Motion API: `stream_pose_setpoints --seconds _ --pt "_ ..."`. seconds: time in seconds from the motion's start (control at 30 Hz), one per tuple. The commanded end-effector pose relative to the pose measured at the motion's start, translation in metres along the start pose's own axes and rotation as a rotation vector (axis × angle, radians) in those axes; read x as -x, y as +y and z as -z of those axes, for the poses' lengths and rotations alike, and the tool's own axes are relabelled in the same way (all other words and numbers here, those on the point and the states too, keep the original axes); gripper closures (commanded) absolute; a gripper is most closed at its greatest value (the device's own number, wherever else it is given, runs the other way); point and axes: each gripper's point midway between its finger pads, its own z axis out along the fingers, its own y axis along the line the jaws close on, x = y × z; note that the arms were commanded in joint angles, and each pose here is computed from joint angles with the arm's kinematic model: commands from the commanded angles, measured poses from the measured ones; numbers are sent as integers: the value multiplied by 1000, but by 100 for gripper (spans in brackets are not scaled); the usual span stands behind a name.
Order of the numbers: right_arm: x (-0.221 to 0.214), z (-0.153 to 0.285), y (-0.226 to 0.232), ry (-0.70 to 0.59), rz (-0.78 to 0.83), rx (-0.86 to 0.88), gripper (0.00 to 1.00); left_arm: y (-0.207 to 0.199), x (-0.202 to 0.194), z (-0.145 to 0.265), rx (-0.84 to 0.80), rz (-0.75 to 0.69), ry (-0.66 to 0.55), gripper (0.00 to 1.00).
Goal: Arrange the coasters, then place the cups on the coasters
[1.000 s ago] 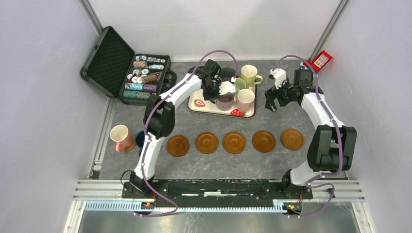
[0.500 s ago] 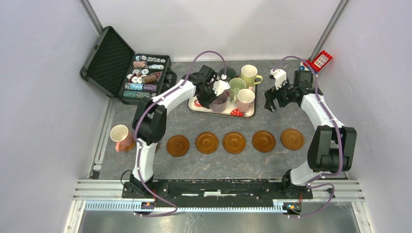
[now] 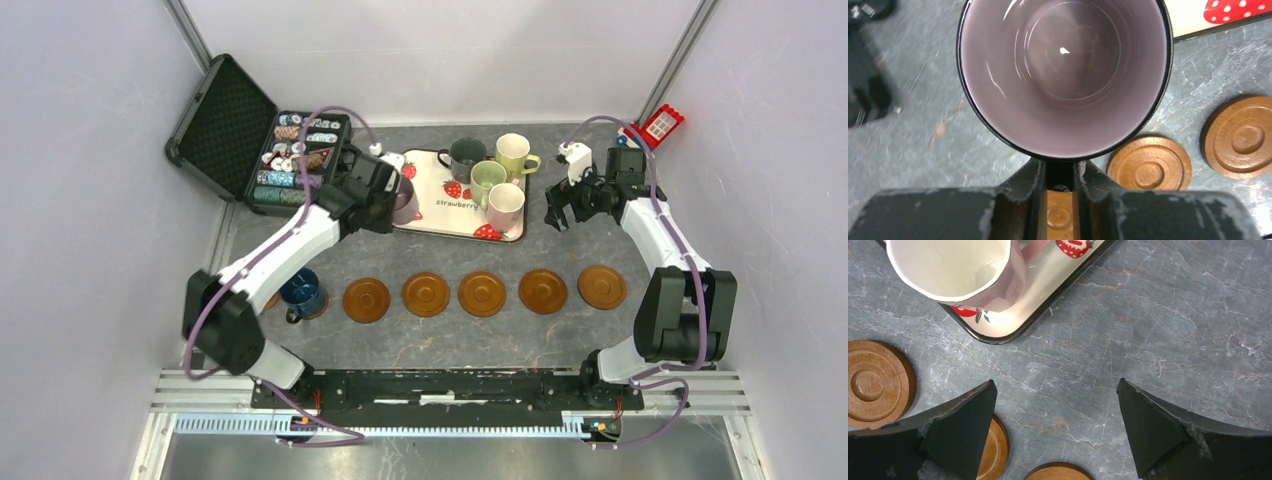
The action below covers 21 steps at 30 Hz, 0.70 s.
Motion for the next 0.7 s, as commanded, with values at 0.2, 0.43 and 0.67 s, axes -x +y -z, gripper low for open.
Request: stream_pose_setpoints --seconds 0.2,0.43,0.67 --pt "10 17 4 -42 16 -22 2 16 -64 68 42 288 -70 98" --pt "13 21 4 -47 3 -34 2 20 -117 78 51 314 17 98" --pt "11 29 5 -35 5 -54 2 11 -142 76 7 356 59 98"
